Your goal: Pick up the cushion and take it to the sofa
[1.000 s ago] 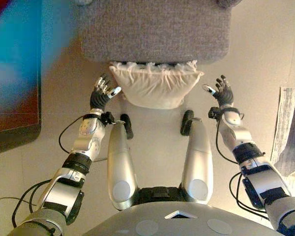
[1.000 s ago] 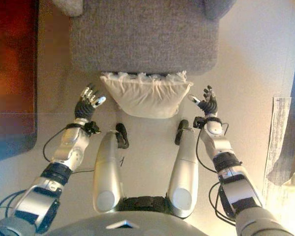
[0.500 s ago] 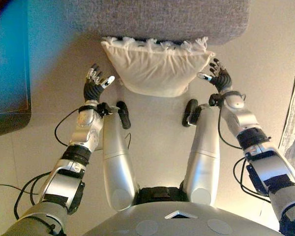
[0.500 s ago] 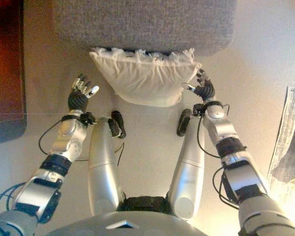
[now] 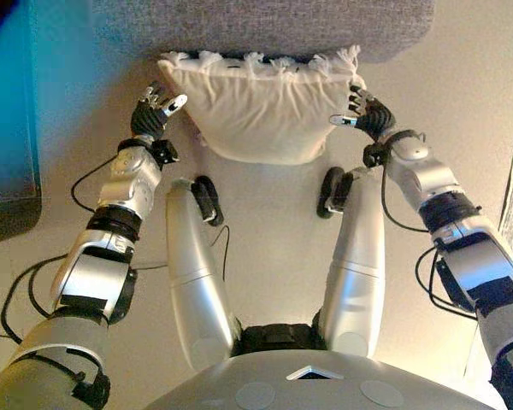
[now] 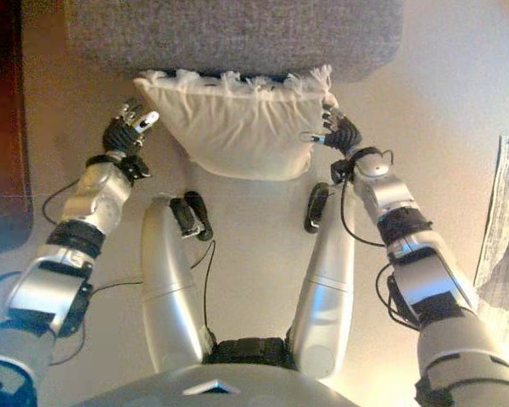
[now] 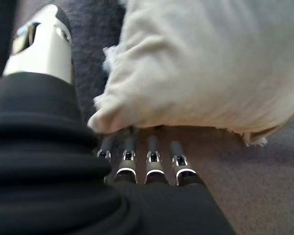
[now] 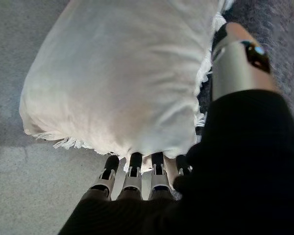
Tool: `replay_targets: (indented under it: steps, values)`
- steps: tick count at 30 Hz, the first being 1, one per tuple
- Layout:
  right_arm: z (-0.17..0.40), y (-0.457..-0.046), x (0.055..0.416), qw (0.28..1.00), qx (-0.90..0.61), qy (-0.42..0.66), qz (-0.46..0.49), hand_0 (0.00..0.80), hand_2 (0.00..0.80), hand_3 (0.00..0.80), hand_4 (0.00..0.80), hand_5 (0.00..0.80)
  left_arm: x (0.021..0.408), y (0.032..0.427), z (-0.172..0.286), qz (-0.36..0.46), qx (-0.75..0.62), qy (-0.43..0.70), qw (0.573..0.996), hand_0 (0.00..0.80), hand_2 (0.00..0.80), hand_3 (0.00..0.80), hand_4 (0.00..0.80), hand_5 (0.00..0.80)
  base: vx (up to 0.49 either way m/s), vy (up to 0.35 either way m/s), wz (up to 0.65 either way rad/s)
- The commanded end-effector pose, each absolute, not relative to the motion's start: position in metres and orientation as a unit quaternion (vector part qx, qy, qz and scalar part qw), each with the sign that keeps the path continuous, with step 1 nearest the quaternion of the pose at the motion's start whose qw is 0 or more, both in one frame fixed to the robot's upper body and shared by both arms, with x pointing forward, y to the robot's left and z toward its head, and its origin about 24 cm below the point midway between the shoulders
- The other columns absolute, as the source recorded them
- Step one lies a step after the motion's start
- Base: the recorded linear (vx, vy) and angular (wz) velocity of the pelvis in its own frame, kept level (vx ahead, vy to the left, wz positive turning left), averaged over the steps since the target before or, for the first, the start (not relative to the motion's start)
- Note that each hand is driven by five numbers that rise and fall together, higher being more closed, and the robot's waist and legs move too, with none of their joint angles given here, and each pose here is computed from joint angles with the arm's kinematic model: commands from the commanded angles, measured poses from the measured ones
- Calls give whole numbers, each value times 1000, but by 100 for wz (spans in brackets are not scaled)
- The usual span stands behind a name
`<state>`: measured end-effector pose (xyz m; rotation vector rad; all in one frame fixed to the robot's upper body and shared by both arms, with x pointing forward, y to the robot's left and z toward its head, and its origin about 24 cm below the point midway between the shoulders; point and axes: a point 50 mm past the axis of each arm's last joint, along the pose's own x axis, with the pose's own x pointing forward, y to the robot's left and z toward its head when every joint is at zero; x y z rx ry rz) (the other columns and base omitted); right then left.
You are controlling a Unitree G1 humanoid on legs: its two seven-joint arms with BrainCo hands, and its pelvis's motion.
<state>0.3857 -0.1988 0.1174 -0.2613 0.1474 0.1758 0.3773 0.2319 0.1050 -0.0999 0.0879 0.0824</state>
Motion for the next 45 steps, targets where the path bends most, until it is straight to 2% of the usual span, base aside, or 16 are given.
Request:
replay_targets:
  steps: [1,9,20,28,37,45]
  values:
    - [120,-190,391,980,-146,80,112,0,0,0,0,0,382,244,110,54,-34,63,996,0,0,0,0,0,-24,48,-2]
    - [142,-188,402,978,-172,65,96,0,0,0,0,0,392,252,125,56,-19,82,995,0,0,0,0,0,-20,36,-1]
    - [167,-188,406,985,-160,18,60,0,0,0,0,0,404,237,152,21,9,46,999,0,0,0,0,0,-30,15,0]
    - [153,-225,394,992,-123,25,3,0,0,0,0,0,404,235,161,15,11,27,999,0,0,0,0,0,1,11,-3]
    - [131,-284,380,988,-106,85,-72,0,0,0,0,0,406,240,175,1,7,2,1000,0,0,0,0,0,6,5,-7]
    - [142,-266,389,993,-89,63,-34,0,0,0,0,0,409,215,191,-48,4,-42,998,0,0,0,0,0,-1,4,-2]
